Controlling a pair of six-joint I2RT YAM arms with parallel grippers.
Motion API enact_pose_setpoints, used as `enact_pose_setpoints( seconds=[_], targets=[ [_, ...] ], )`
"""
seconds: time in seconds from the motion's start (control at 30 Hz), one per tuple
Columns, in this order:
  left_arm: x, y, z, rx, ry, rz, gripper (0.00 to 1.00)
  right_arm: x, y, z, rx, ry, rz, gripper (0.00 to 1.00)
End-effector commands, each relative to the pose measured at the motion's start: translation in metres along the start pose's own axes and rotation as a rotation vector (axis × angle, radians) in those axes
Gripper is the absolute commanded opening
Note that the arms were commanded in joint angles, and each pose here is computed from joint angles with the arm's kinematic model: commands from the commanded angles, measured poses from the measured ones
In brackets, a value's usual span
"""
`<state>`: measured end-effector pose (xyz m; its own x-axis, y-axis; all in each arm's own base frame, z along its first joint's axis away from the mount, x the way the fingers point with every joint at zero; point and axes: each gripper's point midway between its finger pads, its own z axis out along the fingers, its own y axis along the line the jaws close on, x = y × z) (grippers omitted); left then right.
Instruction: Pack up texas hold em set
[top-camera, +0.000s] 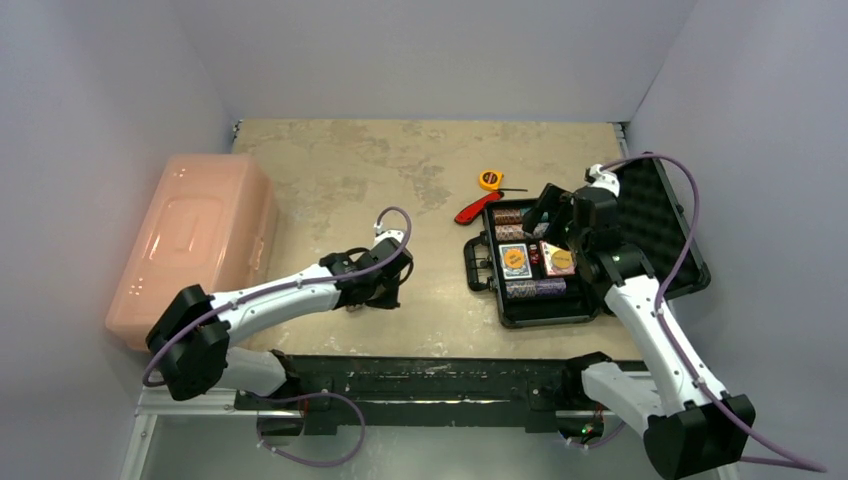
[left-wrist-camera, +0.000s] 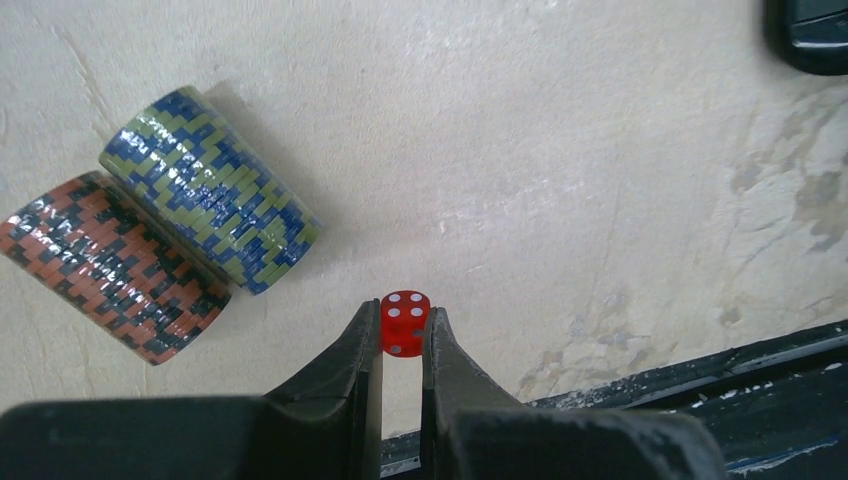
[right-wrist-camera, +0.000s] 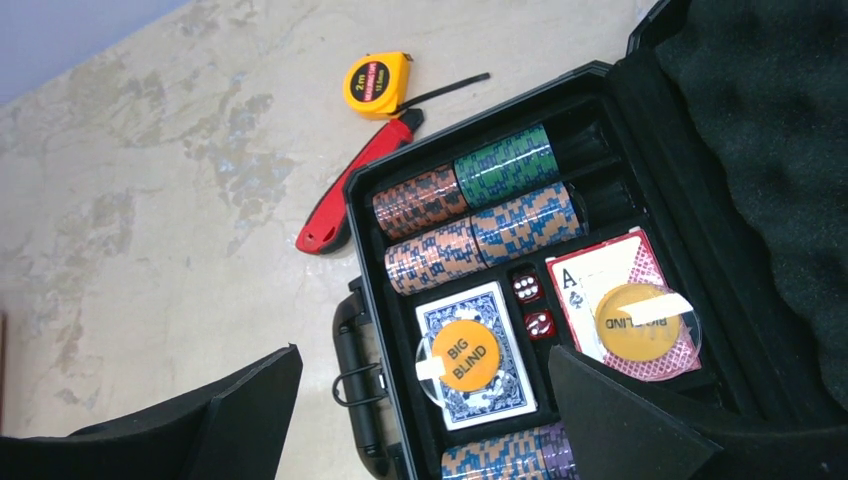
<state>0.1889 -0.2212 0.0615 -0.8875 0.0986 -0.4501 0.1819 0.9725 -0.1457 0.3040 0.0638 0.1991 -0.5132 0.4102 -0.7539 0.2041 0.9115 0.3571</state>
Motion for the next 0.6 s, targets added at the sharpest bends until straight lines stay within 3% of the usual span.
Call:
enact_pose_setpoints(
  seconds=[0.0, 0.23, 0.57],
  targets=[
    [-0.043, -0.014, -0.025, 0.052, -0.192, 0.03, 0.0, -0.026, 0.012, -0.016, -0.056, -0.099, 0.031, 0.99],
    [-0.081, -0.005, -0.066, 0.08, -0.436, -0.008, 0.0, -0.037, 0.011, -0.031, -0.058, -0.152, 0.046, 0.99],
    [-0.128, -0.045, -0.085, 0.23, -0.478, 0.073, 0.0, -0.06, 0.002, -0.052, 0.003, -0.239, 0.129, 0.99]
  ],
)
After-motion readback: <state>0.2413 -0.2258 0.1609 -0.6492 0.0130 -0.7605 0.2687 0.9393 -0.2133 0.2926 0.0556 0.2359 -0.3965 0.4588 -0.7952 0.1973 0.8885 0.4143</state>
